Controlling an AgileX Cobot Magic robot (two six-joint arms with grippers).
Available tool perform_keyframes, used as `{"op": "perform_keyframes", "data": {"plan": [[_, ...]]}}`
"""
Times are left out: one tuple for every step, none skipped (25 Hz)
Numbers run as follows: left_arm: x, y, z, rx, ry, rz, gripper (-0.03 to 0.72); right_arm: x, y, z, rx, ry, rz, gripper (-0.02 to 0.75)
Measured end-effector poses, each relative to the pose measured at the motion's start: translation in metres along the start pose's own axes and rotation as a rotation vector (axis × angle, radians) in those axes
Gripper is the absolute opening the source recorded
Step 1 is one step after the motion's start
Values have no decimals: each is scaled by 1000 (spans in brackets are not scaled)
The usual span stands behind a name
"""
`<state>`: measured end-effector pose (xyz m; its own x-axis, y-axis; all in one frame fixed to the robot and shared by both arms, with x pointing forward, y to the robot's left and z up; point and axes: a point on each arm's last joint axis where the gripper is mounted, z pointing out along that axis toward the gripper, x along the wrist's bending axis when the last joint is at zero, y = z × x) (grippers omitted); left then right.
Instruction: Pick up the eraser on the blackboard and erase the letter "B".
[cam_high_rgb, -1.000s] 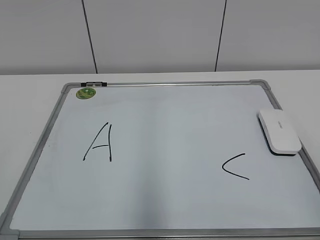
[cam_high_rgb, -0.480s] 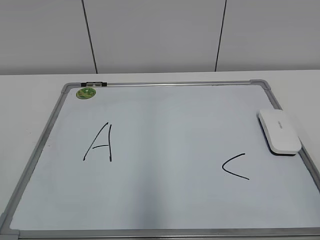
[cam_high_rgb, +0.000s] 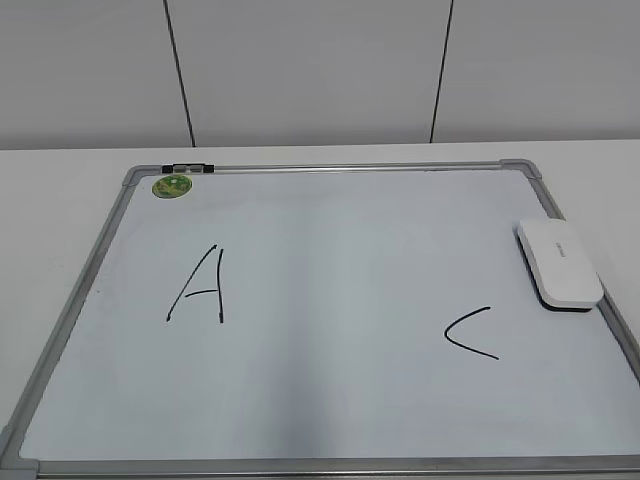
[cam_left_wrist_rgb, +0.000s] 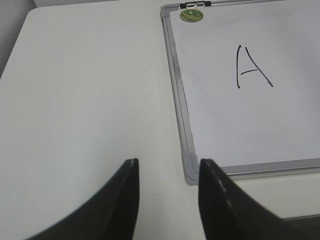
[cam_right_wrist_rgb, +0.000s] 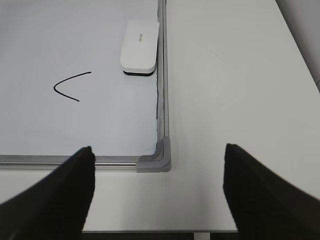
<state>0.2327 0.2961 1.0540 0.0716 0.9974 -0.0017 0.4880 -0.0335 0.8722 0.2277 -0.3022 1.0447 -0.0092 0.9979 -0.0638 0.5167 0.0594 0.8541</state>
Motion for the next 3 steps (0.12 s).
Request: {"op": "perform_keyframes", "data": {"plan": [[0,0,0,0,0,0,300,0,0,0,0,0,0,594],[0,0,0,0,0,0,300,0,0,0,0,0,0,594],[0,0,0,0,0,0,300,0,0,0,0,0,0,594]]}}
